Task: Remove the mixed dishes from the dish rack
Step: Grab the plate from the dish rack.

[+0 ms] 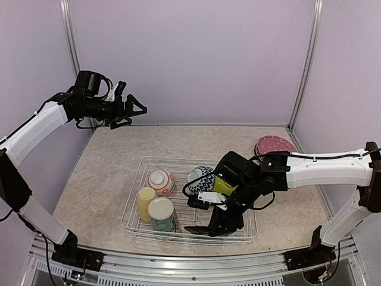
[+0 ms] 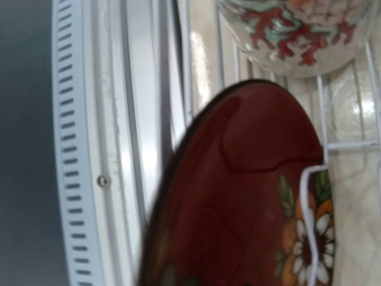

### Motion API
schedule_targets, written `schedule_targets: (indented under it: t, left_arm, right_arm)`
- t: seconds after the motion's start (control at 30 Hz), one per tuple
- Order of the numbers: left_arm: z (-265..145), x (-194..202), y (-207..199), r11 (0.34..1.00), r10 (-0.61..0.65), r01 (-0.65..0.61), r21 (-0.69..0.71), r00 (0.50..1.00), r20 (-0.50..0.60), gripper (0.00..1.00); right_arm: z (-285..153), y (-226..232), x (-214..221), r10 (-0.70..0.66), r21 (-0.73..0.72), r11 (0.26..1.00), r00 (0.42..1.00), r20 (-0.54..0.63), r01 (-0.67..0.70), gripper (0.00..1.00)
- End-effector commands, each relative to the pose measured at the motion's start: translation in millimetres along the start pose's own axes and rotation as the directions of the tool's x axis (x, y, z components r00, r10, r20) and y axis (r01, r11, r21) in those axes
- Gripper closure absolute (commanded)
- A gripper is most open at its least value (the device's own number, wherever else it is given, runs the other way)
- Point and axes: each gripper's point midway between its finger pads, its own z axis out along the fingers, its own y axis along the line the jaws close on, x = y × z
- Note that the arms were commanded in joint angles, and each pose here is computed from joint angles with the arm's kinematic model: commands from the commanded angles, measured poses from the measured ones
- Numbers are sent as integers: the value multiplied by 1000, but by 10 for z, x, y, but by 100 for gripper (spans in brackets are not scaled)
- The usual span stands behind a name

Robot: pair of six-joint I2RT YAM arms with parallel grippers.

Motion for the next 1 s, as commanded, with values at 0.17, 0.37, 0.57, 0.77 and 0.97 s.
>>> schedule_targets:
  t: [0.17, 0.37, 0.57, 0.77, 0.97]
  left_arm:
    - [49, 24, -20, 1000, 23, -23, -9, 1000, -20, 1]
    - [81, 47, -27, 1000, 26, -26, -8, 999, -30, 1]
    - [81, 43, -9, 999, 28, -29, -23, 999, -26, 1]
    - [8, -5, 29, 997, 42, -41, -61, 999, 8, 1]
    - [-18, -24, 32, 997, 43, -42, -66, 999, 18, 1]
  right_arm:
    - [30, -95, 81, 6, 65, 998, 1000, -25, -5, 82]
    - [-54, -63, 1, -3, 68, 998, 1000, -1, 3, 96]
    - [-232, -2, -149, -31, 81, 996, 998, 63, 26, 100]
    - [-392, 44, -277, -54, 98, 994, 991, 125, 42, 100]
    - [-585, 224, -449, -89, 52, 996, 971, 224, 80, 100]
